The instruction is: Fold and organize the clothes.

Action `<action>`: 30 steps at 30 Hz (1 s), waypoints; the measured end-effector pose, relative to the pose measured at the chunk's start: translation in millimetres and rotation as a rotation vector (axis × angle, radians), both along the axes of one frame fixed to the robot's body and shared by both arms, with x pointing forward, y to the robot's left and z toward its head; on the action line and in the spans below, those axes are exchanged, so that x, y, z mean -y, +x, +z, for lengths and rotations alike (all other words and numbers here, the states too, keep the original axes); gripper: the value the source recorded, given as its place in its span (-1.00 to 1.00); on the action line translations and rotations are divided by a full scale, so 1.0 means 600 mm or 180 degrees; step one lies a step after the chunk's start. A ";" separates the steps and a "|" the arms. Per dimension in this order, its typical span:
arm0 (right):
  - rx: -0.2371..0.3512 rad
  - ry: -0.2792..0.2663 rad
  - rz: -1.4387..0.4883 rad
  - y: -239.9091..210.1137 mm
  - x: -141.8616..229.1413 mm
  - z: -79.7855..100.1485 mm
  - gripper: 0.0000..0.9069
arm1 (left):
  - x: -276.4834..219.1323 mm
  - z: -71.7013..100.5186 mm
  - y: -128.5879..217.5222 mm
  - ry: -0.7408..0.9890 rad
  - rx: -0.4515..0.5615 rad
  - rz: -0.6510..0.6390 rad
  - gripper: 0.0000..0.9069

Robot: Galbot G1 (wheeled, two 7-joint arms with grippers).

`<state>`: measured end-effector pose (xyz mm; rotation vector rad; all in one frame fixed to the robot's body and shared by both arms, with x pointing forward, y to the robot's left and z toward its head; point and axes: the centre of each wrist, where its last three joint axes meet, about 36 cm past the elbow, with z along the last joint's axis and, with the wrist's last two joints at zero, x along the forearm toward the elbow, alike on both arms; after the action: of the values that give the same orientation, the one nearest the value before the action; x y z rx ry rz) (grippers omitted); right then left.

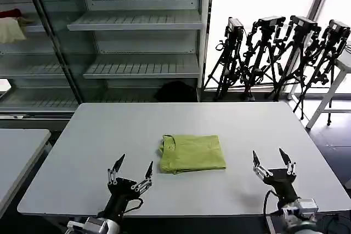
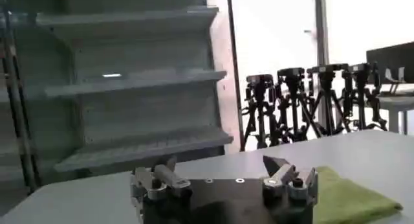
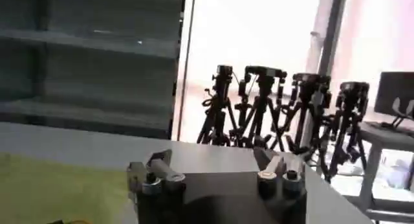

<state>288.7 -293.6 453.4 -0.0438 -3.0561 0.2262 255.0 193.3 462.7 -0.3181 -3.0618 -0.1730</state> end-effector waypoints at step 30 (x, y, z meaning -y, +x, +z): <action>0.0565 -0.0019 0.0083 -0.174 0.016 -0.059 1.00 | -0.013 -0.051 -0.070 -0.0005 0.0243 0.0235 1.00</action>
<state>184.1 -303.2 418.2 -0.0256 -3.2344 0.2460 213.0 200.9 431.9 -0.2029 -3.1431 -0.1835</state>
